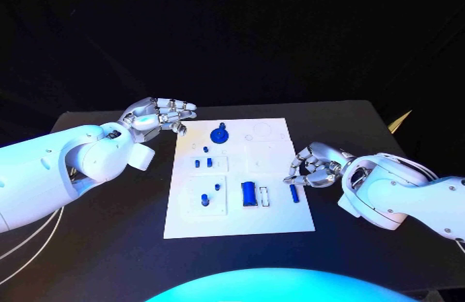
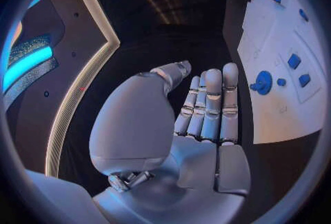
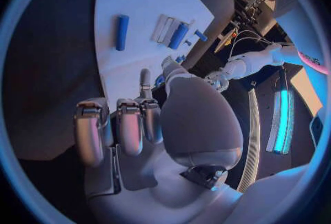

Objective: Assemble the parts on the task board

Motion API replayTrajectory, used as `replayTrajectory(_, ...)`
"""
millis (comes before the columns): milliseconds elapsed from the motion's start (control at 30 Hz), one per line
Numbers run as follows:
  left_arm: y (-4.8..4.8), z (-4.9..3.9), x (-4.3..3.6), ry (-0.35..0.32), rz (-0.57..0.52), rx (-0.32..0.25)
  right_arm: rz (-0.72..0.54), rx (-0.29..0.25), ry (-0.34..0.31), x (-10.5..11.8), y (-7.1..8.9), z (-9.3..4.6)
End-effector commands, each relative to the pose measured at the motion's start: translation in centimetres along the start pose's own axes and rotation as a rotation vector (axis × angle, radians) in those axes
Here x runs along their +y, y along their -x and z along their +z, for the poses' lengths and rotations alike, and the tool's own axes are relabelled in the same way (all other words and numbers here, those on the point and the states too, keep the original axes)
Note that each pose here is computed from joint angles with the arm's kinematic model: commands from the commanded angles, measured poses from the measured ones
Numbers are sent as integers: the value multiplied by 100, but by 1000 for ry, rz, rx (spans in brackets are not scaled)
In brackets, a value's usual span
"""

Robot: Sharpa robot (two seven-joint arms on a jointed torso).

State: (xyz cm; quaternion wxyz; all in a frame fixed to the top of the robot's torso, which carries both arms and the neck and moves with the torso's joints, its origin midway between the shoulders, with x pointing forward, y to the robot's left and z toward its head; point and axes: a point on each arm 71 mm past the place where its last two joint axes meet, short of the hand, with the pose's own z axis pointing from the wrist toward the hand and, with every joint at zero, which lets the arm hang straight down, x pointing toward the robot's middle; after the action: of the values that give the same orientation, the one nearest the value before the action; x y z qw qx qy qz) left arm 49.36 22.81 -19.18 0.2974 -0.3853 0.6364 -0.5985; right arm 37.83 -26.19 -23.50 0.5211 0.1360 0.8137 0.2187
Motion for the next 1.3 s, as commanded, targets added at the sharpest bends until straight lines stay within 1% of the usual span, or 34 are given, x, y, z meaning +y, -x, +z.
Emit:
replayTrajectory(33,-28,8,-17,-19,-9,12,-92,0,-3,-62,6,-16)
replayTrajectory(167,-30,8,-17,-19,-9,12,-120,8,-29,-138,-37,-37)
replayTrajectory(267,-29,7,-17,-19,-9,13,-133,19,-44,-175,-88,-44)
replayTrajectory(333,-28,6,-16,-18,-9,14,-144,34,-62,-208,-154,-44)
replayTrajectory(500,-24,2,-16,-18,-10,14,-156,43,-80,-237,-228,-30)
replayTrajectory(867,-11,-10,-15,-16,-9,13,-178,50,-91,-229,-300,23)
replayTrajectory(1300,-15,-11,-13,-13,-11,18,-234,83,-100,-206,-451,114)
